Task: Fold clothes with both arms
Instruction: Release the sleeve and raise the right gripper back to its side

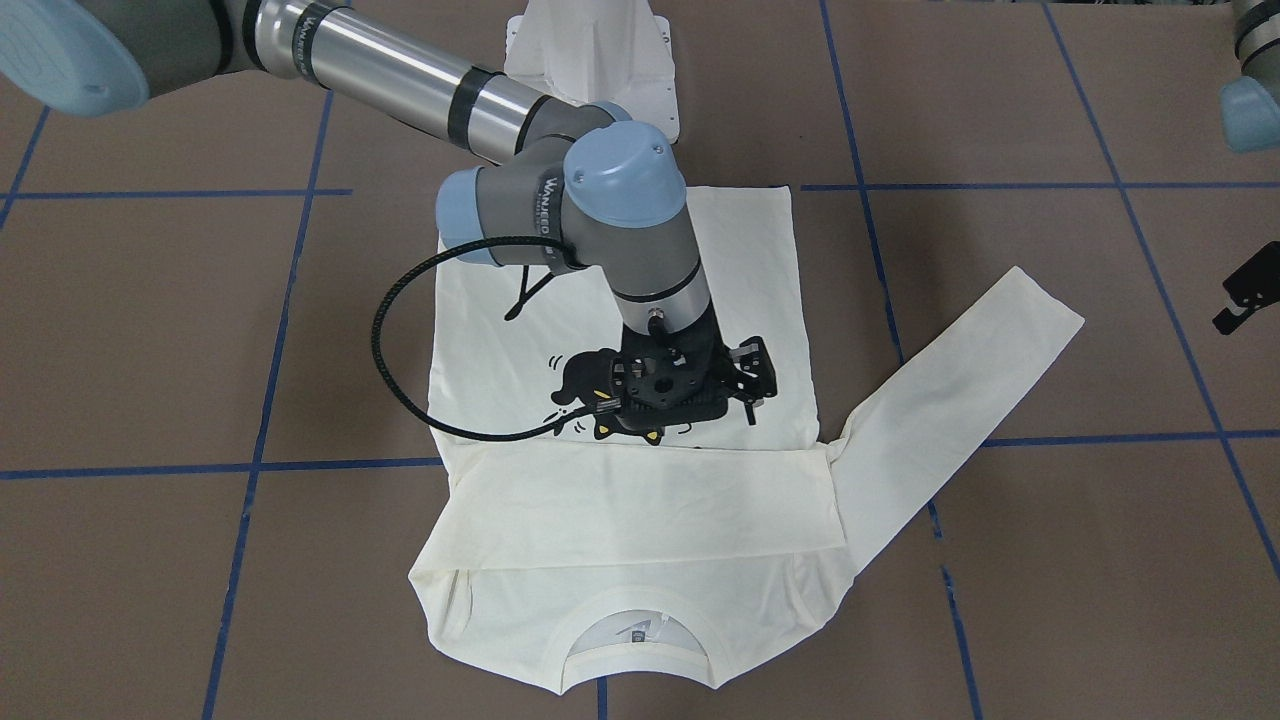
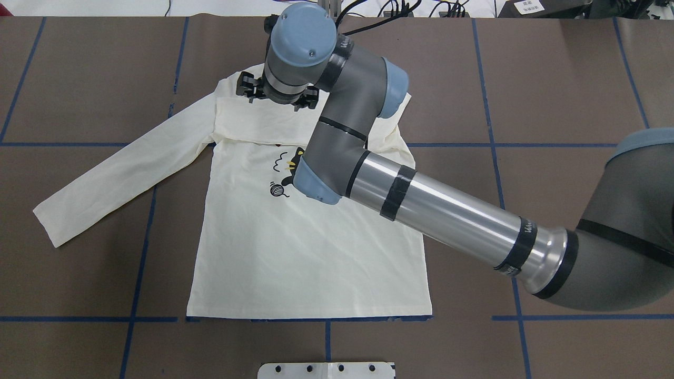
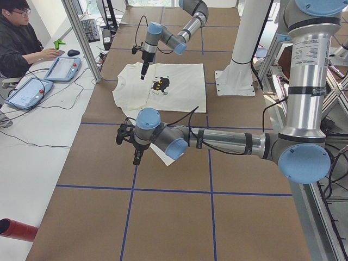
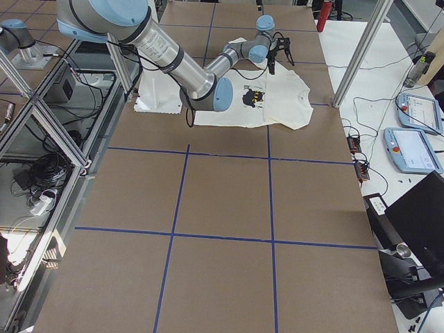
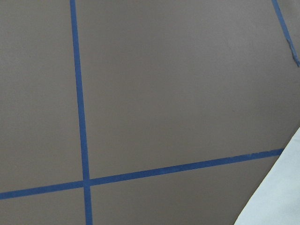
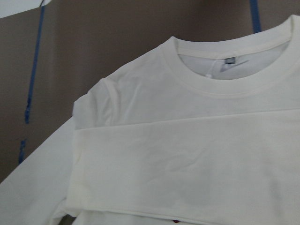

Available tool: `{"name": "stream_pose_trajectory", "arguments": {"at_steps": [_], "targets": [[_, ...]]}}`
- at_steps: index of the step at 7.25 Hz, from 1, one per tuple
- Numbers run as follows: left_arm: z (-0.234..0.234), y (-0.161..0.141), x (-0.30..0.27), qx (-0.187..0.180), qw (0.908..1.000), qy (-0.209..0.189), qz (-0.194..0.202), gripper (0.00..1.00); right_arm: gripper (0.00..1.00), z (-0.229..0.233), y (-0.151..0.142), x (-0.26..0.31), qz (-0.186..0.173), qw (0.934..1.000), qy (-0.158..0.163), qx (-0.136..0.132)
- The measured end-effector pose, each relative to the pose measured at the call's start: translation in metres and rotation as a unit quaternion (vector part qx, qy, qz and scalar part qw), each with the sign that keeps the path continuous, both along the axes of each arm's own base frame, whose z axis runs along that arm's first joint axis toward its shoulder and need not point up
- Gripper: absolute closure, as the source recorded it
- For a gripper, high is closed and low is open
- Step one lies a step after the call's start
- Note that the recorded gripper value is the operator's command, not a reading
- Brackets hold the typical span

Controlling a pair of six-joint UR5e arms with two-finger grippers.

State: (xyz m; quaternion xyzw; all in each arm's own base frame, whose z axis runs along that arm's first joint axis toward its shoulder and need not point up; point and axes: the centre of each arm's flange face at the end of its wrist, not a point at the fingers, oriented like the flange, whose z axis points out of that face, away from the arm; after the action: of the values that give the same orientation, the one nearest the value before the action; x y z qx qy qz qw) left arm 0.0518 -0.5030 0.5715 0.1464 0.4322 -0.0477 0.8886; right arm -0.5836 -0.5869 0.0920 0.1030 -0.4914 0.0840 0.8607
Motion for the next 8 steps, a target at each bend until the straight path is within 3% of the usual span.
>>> {"name": "stream_pose_trajectory", "arguments": {"at_steps": [1, 3, 6, 8], "targets": [[-0.003, 0.017, 0.02, -0.019, 0.9995, 0.011, -0.024, 0.0, 0.0, 0.028, -0.007, 0.037, -0.016, 0.9992, 0.033, -0.014], [-0.014, 0.064, 0.072, -0.068, 0.995, 0.018, -0.07, 0.0, 0.0, 0.103, -0.004, 0.125, -0.055, 0.9946, 0.087, -0.012], [0.005, 0.132, 0.14, -0.133, 0.9822, 0.015, -0.131, 0.0, 0.0, 0.208, 0.036, 0.225, -0.09, 0.9903, 0.103, -0.024], [0.027, 0.151, 0.176, -0.151, 0.9767, -0.006, -0.153, 0.0, 0.0, 0.246, 0.062, 0.252, -0.101, 0.9882, 0.113, -0.028]]}}
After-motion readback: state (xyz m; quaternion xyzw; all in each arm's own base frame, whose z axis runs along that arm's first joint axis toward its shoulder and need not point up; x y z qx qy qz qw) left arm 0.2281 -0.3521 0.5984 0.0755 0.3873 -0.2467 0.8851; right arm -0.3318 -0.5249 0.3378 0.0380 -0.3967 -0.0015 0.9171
